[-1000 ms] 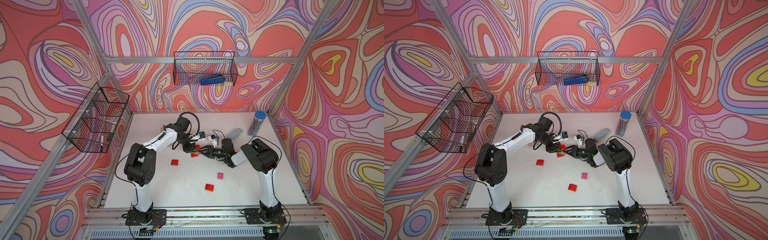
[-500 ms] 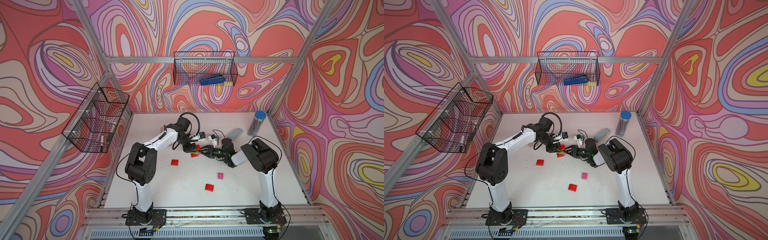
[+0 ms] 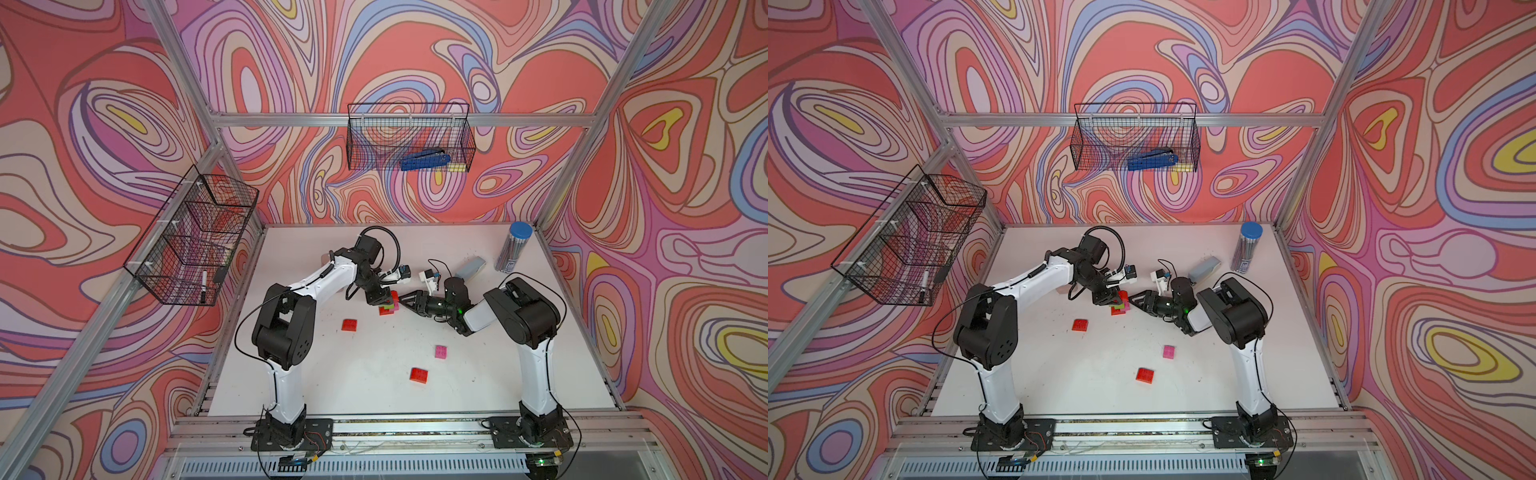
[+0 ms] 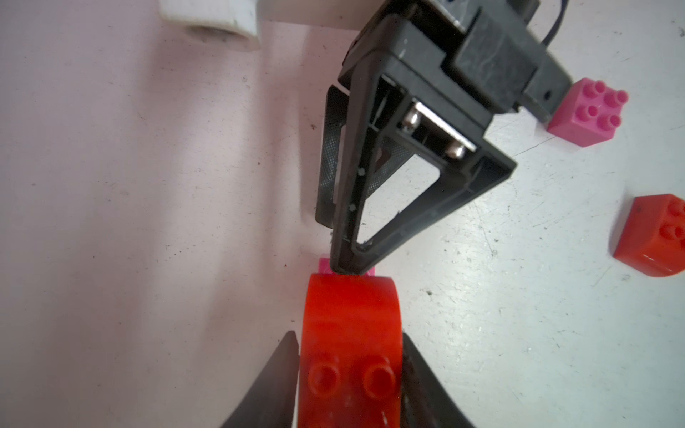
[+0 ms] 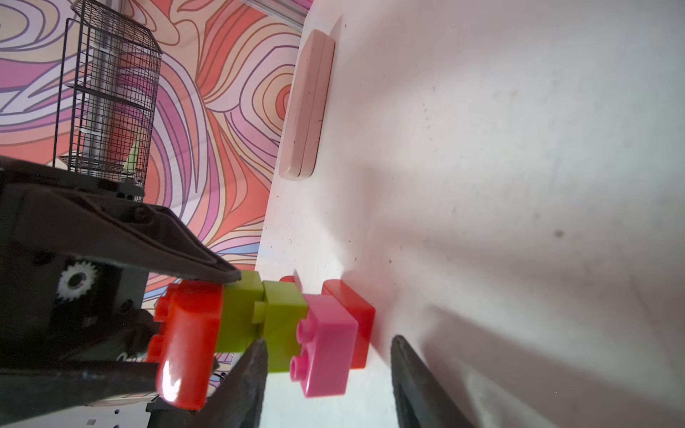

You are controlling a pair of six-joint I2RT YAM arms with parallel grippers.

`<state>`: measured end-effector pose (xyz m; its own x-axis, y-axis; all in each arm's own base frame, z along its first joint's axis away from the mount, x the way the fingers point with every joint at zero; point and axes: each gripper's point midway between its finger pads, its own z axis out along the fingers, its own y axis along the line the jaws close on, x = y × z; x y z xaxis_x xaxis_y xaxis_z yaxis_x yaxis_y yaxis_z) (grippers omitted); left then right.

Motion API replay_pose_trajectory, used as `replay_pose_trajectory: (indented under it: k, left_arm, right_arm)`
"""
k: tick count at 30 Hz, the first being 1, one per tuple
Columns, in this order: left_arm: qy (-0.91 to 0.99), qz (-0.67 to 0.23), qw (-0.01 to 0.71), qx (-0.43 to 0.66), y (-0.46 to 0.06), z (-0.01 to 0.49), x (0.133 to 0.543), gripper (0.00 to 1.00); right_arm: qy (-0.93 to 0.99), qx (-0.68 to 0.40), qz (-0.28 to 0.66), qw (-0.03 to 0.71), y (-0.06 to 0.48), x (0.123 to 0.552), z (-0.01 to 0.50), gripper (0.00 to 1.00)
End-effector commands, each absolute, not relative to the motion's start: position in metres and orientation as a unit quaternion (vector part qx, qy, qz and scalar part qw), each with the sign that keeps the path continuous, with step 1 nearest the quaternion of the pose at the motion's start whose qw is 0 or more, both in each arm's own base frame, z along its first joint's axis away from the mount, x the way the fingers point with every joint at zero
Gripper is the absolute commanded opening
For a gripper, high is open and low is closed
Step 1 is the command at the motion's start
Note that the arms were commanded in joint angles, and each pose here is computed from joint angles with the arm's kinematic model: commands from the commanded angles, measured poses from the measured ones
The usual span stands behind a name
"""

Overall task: Assemble the letter s with lego
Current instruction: Assemble the lego brick with the lego brick.

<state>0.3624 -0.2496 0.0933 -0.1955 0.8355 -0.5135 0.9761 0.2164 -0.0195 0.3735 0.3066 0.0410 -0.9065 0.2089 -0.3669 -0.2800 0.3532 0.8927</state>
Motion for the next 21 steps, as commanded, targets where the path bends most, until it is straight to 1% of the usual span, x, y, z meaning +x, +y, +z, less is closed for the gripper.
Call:
replay_pose_trajectory:
  k: [1, 10, 21]
  left_arm:
    - [0.751, -0.174, 0.194, 0.606, -0.252, 0.093, 0.362, 0.43]
    - [0.753, -0.167, 0.189, 0.608, -0.249, 0.089, 0.362, 0.36]
    - [0.753, -0.16, 0.179, 0.613, -0.249, 0.082, 0.361, 0.32]
  right_arm:
    - [0.877, 0.067, 0.466, 0.1, 0.273, 0.331, -0.059, 0.57]
    - [0.875, 0.062, 0.468, 0.11, 0.272, 0.333, -0.05, 0.58]
    - [0.883, 0.043, 0.451, 0.122, 0.269, 0.336, -0.038, 0.58]
